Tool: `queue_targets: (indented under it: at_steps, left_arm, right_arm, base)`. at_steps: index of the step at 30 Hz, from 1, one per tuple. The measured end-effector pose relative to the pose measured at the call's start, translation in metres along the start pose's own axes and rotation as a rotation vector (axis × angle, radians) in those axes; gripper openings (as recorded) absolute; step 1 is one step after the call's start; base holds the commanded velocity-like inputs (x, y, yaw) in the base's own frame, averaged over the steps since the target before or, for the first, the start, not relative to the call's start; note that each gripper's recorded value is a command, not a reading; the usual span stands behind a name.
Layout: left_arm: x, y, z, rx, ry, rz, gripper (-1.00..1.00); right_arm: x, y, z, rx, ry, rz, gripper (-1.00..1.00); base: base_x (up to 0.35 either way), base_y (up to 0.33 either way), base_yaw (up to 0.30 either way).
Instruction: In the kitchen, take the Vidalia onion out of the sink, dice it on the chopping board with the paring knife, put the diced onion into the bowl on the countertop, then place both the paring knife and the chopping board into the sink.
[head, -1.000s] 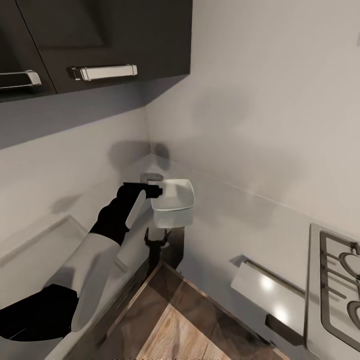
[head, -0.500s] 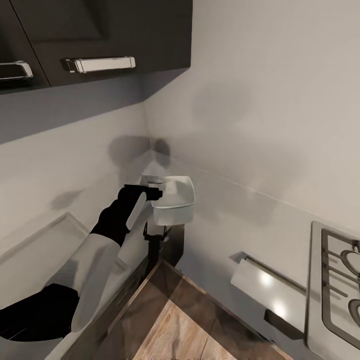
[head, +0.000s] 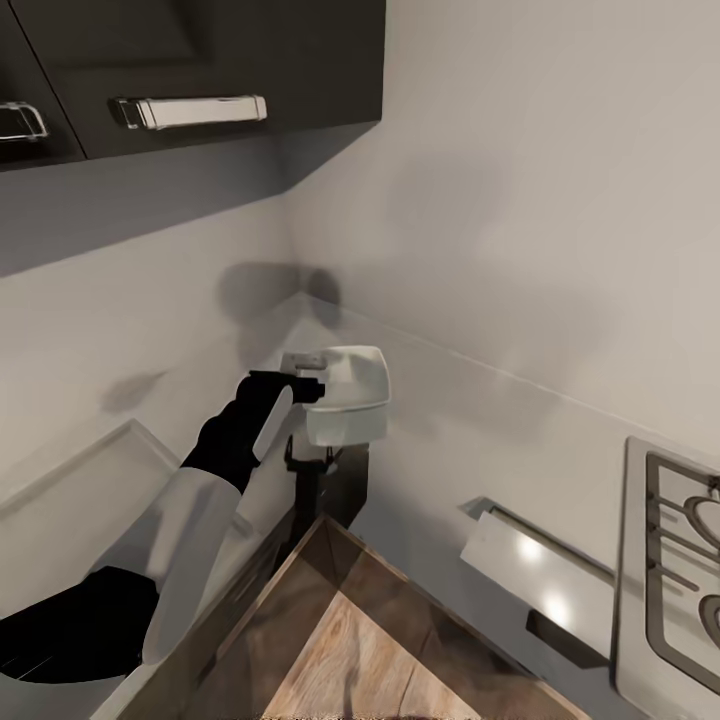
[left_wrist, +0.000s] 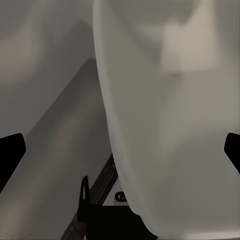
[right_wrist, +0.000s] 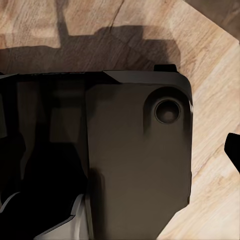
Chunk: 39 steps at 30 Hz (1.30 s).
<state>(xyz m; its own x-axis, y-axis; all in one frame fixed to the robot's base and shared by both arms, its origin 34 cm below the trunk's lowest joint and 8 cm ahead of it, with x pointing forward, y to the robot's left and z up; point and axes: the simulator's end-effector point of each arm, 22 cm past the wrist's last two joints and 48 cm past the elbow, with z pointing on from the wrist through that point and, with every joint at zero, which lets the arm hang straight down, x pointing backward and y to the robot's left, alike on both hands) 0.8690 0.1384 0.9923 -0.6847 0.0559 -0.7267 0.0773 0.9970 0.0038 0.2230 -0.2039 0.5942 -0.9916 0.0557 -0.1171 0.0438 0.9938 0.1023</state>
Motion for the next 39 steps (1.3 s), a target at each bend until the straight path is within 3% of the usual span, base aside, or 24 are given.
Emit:
queue_targets:
  at_steps: [39]
  left_arm:
    - [0.037, -0.001, 0.030, 0.004, 0.065, -0.003, 1.00]
  right_arm:
    - [0.025, -0.002, 0.003, 0.003, 0.059, 0.006, 1.00]
  base:
    - [0.000, 0.000, 0.000]
